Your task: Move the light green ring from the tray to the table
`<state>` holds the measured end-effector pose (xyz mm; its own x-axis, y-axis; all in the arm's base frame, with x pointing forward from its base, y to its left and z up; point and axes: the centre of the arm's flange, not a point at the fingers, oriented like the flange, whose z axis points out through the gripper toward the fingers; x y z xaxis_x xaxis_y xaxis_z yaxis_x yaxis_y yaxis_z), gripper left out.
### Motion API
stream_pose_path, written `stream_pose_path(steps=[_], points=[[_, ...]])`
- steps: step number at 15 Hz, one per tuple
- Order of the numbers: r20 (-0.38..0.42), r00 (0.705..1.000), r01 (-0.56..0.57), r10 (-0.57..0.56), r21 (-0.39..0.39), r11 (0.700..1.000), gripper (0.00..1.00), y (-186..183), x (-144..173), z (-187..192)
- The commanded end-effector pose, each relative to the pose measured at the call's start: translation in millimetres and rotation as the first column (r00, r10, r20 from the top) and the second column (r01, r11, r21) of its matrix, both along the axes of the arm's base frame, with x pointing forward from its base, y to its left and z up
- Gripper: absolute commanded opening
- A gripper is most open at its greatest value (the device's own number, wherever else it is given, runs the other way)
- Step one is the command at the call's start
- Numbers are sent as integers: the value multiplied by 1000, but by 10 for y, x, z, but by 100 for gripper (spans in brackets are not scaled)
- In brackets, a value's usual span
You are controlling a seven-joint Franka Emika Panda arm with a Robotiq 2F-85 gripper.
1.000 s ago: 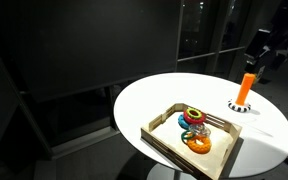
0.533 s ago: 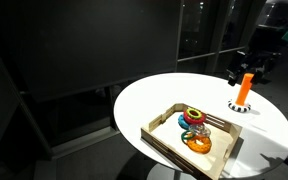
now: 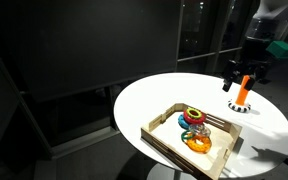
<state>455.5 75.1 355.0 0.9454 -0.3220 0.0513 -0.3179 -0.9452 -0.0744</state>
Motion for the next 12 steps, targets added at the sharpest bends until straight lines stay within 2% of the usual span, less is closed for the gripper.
stream_pose_path(steps=[1,3,12], points=[[1,1000,-1,1,0,1000,100,6,-1,4],[1,1000,-2,2,0,1000,100,10,-2,5],[-86,994,67,-66,2,998,100,141,423,-353]])
